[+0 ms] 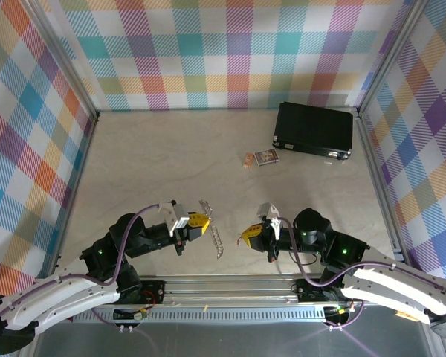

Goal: Put the keys on the keyring

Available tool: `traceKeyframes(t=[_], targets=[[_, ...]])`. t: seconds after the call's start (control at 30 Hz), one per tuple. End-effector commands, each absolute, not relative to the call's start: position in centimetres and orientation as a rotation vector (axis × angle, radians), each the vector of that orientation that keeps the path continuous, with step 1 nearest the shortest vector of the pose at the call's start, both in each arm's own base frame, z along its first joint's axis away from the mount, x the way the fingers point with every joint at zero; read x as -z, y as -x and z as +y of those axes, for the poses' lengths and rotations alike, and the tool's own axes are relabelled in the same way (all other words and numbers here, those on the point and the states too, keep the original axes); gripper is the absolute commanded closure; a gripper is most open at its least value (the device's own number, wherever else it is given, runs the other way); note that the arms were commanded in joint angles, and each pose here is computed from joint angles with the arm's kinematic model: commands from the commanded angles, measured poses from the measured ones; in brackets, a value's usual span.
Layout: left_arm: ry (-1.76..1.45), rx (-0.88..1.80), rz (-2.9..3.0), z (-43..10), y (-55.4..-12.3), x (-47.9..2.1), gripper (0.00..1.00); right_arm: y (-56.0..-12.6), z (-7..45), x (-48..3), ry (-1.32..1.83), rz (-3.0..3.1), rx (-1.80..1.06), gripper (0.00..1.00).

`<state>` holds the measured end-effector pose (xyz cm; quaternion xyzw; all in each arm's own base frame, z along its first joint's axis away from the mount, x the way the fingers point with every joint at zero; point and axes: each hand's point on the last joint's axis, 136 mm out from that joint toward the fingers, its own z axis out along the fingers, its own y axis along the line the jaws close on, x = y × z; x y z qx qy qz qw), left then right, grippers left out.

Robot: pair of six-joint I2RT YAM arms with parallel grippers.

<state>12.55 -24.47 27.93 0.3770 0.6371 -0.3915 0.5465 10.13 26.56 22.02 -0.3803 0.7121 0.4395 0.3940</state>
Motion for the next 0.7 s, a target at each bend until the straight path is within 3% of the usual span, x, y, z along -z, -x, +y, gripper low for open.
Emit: traceKeyframes(t=[0.0, 0.67], targets=[[-0.843, 0.920, 1.506, -24.1, -13.0, -28.3, 1.00, -11.3, 25.8, -19.2, 0.863, 1.964, -1.082, 1.00], [-0.856, 0.905, 1.540, -24.9, -13.5, -27.1, 1.00, -14.2, 24.3, -9.5, 0.642, 2.364, -0.986, 1.00]])
